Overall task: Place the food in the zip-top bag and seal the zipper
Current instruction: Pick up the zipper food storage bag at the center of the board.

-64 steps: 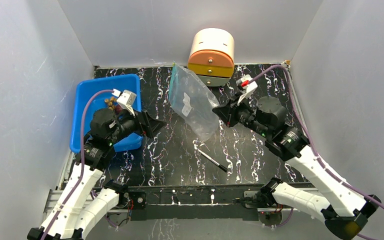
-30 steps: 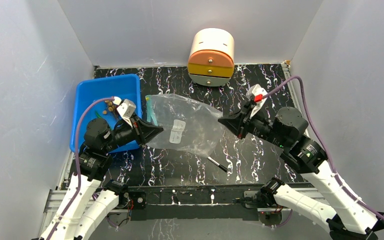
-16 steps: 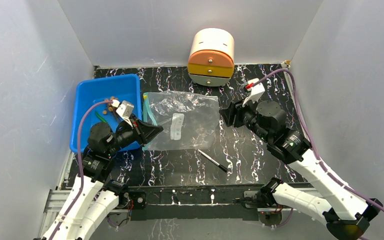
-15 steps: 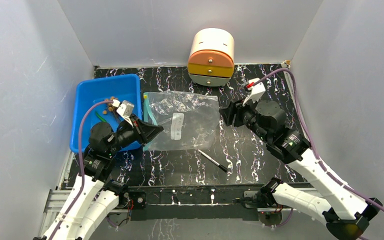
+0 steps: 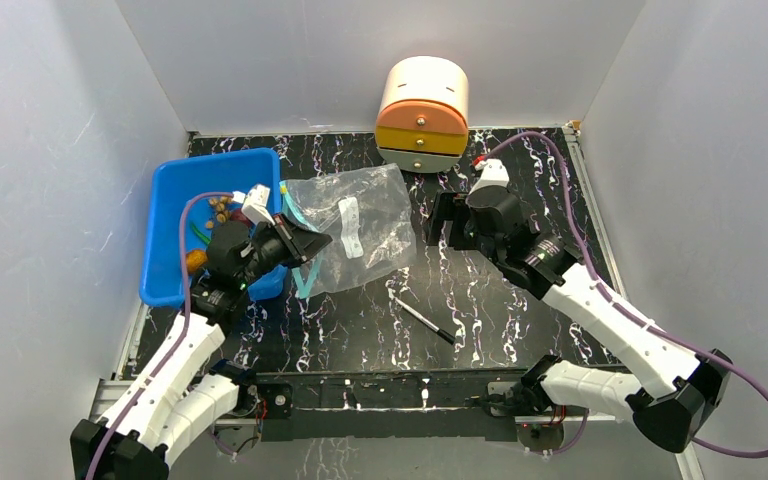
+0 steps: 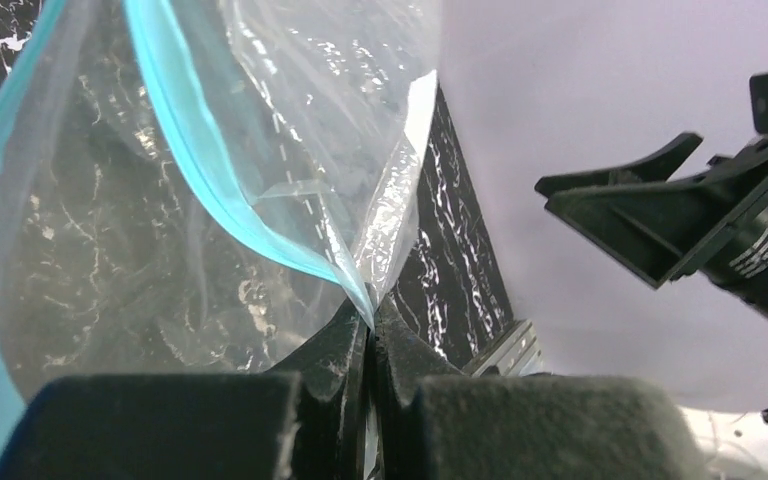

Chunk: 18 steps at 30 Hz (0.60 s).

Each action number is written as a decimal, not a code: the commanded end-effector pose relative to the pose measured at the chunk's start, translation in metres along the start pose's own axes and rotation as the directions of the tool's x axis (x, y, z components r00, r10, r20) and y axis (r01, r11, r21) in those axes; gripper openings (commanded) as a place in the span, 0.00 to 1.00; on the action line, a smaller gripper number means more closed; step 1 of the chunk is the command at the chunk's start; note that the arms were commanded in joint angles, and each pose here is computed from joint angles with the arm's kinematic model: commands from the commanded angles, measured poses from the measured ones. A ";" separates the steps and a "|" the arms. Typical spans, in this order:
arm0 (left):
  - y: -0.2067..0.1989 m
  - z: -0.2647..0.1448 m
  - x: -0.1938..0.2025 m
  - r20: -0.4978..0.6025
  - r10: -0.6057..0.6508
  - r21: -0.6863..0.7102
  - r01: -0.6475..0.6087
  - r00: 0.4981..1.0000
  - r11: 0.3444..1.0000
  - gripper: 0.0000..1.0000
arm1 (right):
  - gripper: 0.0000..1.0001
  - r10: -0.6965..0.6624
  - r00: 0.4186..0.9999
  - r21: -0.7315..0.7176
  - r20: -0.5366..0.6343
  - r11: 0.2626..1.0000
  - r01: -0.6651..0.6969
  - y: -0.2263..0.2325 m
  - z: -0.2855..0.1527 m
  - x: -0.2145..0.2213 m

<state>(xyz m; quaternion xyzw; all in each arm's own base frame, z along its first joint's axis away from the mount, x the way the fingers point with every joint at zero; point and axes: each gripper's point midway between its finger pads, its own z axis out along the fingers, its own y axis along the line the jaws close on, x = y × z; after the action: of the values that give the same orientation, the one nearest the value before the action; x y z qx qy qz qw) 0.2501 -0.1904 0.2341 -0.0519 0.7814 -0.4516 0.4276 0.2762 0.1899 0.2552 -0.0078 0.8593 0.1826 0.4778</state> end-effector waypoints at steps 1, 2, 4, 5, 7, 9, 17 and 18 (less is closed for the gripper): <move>0.001 0.006 -0.013 0.074 -0.068 -0.007 0.069 0.995 0.998 0.00 | 0.89 0.094 0.994 -0.055 0.060 0.994 -0.090 0.016 -0.012 -0.028; 0.004 0.007 -0.013 0.078 -0.079 -0.017 0.080 0.994 0.997 0.00 | 0.90 0.106 0.992 -0.083 0.067 0.991 -0.101 0.021 -0.012 -0.029; 0.007 0.010 -0.013 0.083 -0.099 -0.028 0.102 0.992 0.994 0.00 | 0.87 0.154 0.987 -0.177 0.051 0.974 -0.142 0.039 -0.014 -0.027; 0.008 0.011 -0.014 0.085 -0.108 -0.031 0.111 0.990 0.993 0.00 | 0.84 0.188 0.981 -0.219 0.037 0.960 -0.176 0.048 -0.014 -0.026; 0.013 0.013 -0.014 0.095 -0.133 -0.055 0.139 0.987 0.989 0.00 | 0.73 0.246 0.969 -0.293 -0.002 0.927 -0.236 0.066 -0.012 -0.018; 0.020 0.014 -0.013 0.104 -0.150 -0.080 0.159 0.983 0.984 0.00 | 0.61 0.291 0.956 -0.339 -0.035 0.897 -0.285 0.084 -0.011 -0.010; 0.031 0.018 -0.010 0.118 -0.219 -0.122 0.233 0.969 0.965 0.00 | 0.37 0.212 0.973 -0.398 -0.090 0.888 -0.230 0.171 0.003 0.035; 0.031 0.018 -0.011 0.115 -0.224 -0.121 0.237 0.968 0.964 0.00 | 0.38 0.194 0.977 -0.401 -0.084 0.891 -0.211 0.181 0.005 0.039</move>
<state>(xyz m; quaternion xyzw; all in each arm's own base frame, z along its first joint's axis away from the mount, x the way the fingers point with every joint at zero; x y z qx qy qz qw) 0.2736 -0.1795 0.2055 -0.1764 0.7859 -0.4342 0.4033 0.2280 0.3185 0.2495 -0.0179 0.8366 0.3720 0.4017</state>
